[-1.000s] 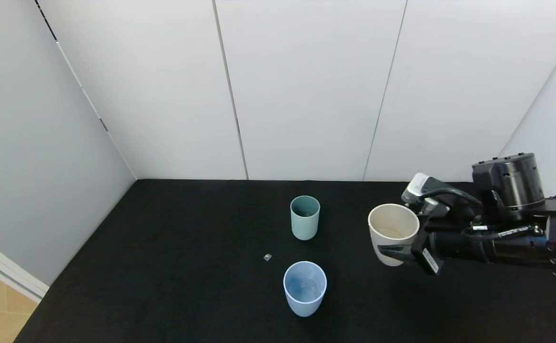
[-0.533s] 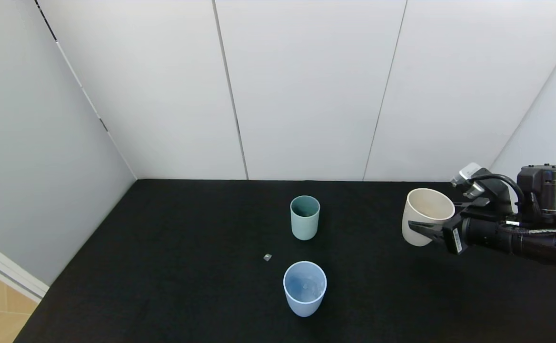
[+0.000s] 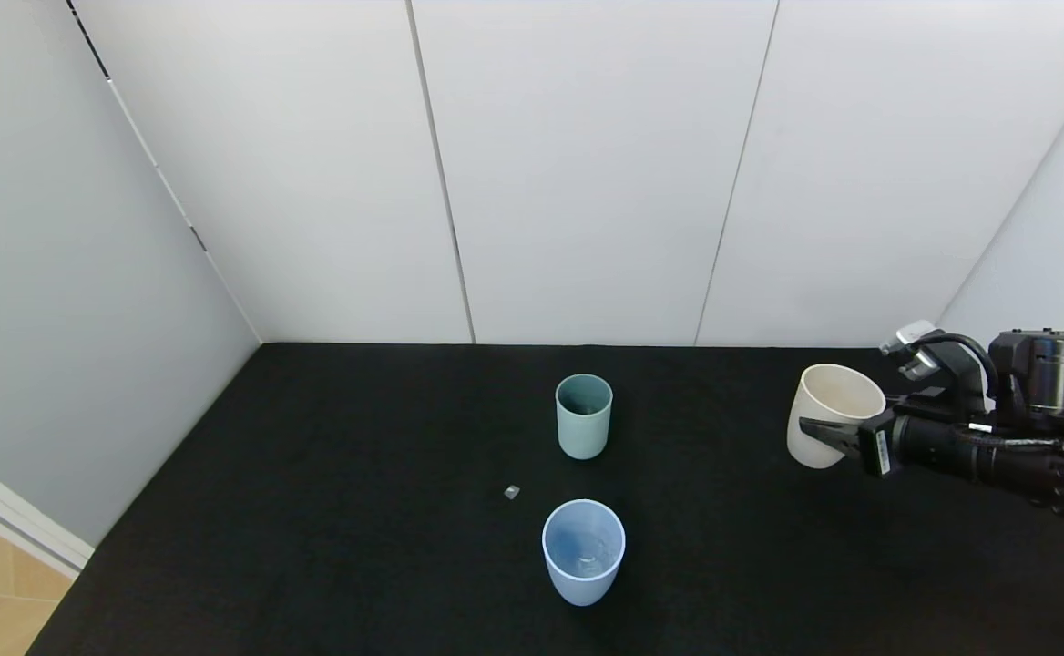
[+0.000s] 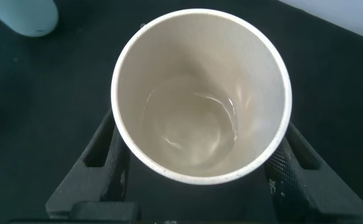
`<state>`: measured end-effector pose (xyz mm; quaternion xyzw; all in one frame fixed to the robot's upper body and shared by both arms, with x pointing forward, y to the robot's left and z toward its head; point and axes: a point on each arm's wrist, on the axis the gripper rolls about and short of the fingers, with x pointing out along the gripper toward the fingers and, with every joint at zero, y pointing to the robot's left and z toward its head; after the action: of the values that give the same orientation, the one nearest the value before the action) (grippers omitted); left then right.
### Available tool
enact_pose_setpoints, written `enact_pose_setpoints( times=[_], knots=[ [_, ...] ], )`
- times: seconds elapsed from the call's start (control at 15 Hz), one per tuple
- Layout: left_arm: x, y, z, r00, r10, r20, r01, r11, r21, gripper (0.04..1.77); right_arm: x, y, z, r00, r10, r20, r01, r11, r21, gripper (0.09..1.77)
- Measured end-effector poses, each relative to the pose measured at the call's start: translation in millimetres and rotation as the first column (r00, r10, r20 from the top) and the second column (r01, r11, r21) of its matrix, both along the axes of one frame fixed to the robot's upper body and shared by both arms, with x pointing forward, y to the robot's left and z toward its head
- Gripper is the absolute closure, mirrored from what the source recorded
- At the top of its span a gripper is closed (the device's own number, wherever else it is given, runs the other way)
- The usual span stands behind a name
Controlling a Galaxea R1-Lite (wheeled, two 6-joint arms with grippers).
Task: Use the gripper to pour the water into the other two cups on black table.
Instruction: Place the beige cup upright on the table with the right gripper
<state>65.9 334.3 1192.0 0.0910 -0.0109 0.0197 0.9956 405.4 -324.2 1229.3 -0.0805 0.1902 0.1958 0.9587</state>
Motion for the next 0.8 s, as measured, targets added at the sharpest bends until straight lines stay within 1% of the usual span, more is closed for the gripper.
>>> enact_pose_setpoints(
  times=[0.13,0.4,0.8],
  knots=[
    [0,0,0,1.0,0.0,0.0,0.0,1.0,0.0,0.09,8,-1,-12,1.0,-0.004,-0.011,0.004,1.0,0.0,0.6],
    [0,0,0,1.0,0.0,0.0,0.0,1.0,0.0,0.09,17,0,-32,0.998,-0.004,-0.068,0.004,1.0,0.003,0.6],
    [0,0,0,1.0,0.0,0.0,0.0,1.0,0.0,0.09,21,-1,-44,0.995,-0.007,-0.101,0.007,1.0,0.002,0.6]
  ],
)
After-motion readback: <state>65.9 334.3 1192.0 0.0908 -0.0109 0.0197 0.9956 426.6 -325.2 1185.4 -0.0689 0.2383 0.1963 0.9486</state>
